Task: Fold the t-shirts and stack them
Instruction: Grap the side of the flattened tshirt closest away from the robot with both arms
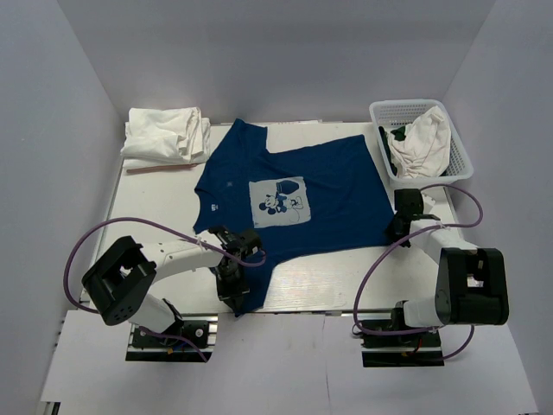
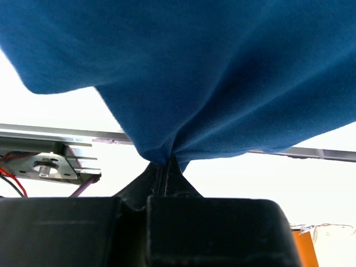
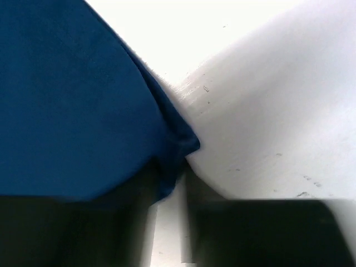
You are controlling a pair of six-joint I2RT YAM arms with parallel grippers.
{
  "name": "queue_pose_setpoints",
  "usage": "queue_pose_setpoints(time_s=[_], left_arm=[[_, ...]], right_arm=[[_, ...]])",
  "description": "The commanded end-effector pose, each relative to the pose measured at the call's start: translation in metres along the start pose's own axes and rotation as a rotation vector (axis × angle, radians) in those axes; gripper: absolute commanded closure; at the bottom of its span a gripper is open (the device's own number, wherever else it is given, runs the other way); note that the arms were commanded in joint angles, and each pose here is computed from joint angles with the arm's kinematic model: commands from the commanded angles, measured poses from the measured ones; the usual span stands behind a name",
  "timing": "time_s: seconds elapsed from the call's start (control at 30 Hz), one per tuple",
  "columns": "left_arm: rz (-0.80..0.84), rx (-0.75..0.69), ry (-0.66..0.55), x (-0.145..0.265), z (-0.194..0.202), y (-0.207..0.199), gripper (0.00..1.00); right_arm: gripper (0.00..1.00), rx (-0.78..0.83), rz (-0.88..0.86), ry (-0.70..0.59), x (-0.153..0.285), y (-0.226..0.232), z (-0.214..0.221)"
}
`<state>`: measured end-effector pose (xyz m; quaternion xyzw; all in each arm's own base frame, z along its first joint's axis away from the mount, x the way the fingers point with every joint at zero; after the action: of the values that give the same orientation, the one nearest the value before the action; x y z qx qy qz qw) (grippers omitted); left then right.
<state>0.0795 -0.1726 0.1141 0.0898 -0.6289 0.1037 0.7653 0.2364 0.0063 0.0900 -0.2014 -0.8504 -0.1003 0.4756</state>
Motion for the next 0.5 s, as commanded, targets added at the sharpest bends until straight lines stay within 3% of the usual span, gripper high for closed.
queue_pose_setpoints(time_s=[0.0, 0.13, 0.47], left_arm=[[0.016, -0.014, 0.016, 0.012, 0.005, 0.0, 1.0], [0.017, -0.026, 0.017, 0.017, 0.003, 0.0, 1.0], [-0.006, -0.066, 0.099, 0.026, 0.013, 0.008, 1.0]], right_arm=[[0.83, -0.041, -0.043, 0.071, -0.009, 0.0, 0.018], [1.0, -0.056, -0.111, 0.096, -0.001, 0.004, 0.023], [1.0, -0.036, -0.064, 0.287, 0.055, -0.025, 0.067]])
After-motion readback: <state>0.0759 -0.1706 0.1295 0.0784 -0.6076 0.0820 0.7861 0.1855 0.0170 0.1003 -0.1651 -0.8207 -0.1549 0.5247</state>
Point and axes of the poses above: each gripper's point midway between its finger pads, its own x axis back along the fingers, its own y axis along the line the jaws close on, z = x × y, the point moved 9 cm from there along x, back along the fingers, and after that the axes turned 7 degrees about x, right-handed, at the moved point
